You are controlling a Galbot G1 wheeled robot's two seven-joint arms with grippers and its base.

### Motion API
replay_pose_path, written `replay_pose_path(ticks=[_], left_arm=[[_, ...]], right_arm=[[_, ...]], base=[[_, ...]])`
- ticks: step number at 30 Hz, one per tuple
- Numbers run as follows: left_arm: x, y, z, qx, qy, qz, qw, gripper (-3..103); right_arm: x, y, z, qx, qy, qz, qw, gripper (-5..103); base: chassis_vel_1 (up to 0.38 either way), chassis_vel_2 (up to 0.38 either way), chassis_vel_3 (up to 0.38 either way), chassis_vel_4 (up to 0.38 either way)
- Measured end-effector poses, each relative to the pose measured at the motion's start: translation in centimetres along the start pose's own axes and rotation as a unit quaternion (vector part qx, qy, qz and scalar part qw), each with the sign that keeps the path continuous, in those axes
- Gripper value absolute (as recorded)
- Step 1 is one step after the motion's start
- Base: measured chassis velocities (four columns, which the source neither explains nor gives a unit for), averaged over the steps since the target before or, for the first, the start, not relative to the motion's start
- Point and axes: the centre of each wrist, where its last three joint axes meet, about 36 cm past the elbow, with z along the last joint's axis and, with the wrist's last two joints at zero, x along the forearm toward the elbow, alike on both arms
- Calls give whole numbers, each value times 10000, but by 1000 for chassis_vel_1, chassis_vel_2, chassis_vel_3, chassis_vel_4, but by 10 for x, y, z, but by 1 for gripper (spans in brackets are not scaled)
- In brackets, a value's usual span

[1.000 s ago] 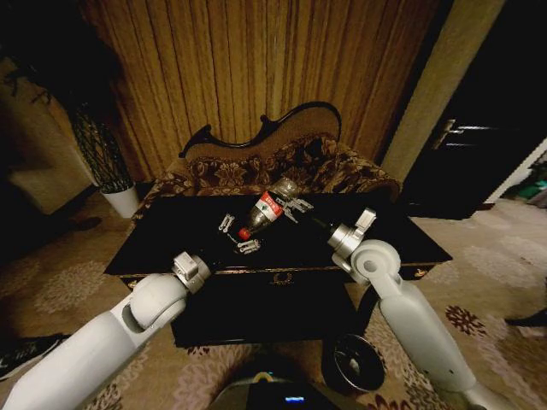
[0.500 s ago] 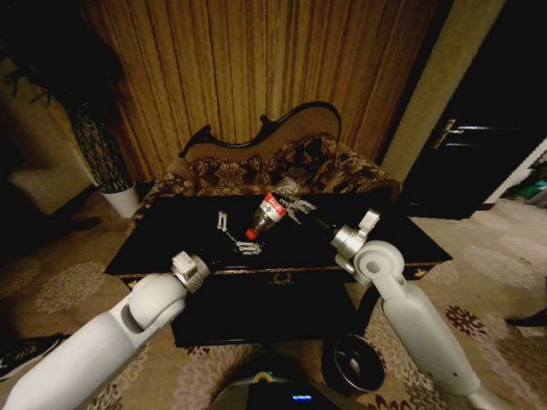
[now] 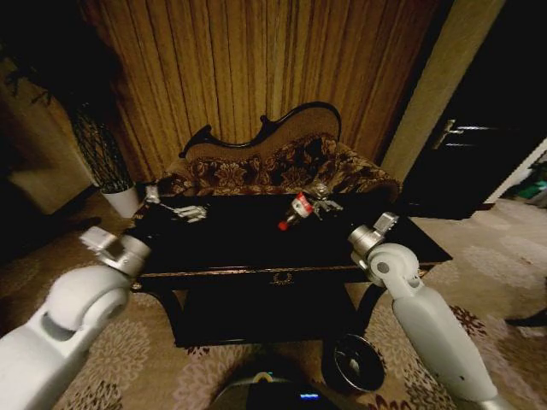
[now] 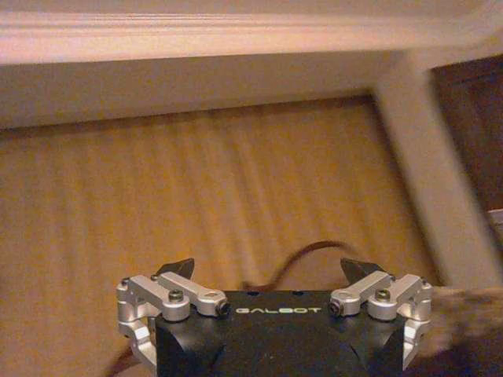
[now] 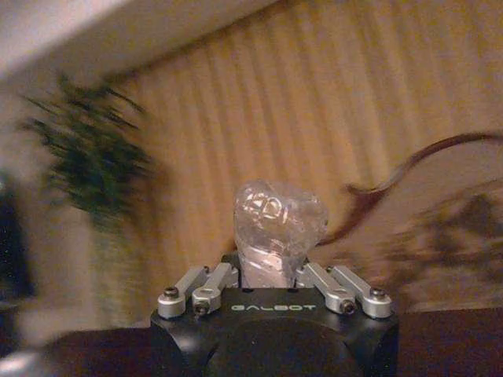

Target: Move to the front of the table and place the trash on the table into the trash bin.

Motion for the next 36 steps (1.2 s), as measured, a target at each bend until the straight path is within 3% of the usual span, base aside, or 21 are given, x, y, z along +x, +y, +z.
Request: replay_pose_path(ticks=[5, 6, 9, 10, 12, 14, 17, 20, 26, 31, 36], left_arm=[[9, 14, -11, 30, 24, -672, 9977, 100], [9, 14, -11, 30, 24, -672, 9977, 100], [12, 34, -11, 133, 191, -1092, 9937, 100], [12, 34, -11, 133, 191, -1092, 9937, 100], [18, 52, -12, 184, 481, -1493, 9875, 100], [21, 62, -13, 246, 644, -1659, 9837, 100], [30, 87, -4, 347, 948, -2135, 9717, 100], [35, 96, 5, 395, 1084, -2306, 9662, 100], [39, 103, 20, 577, 1105, -2301, 9651, 100], [43, 103, 19, 635, 962, -2015, 9727, 100], [46, 100, 20, 618, 1014, -1977, 9731, 100]], right_arm=[[7, -20, -14, 754, -79, 602, 9953, 27], [7, -20, -14, 754, -79, 602, 9953, 27], [15, -38, -33, 1225, -129, 943, 9879, 27], [15, -38, -33, 1225, -129, 943, 9879, 27], [21, -47, -41, 1492, -98, 1072, 9829, 27], [25, -48, -42, 1550, -60, 1106, 9817, 27], [38, -51, -33, 1598, 136, 1236, 9793, 27], [46, -51, -27, 1600, 294, 1323, 9778, 27], [57, -52, -24, 1620, 534, 1512, 9737, 27], [68, -50, -33, 1606, 544, 1542, 9734, 27], [77, -44, -37, 1573, 480, 1531, 9744, 27]], base=[[0, 0, 0, 0], [0, 0, 0, 0], [0, 0, 0, 0], [0, 0, 0, 0], [0, 0, 0, 0], [0, 0, 0, 0], [0, 0, 0, 0], [0, 0, 0, 0], [0, 0, 0, 0], [0, 0, 0, 0], [0, 0, 0, 0]])
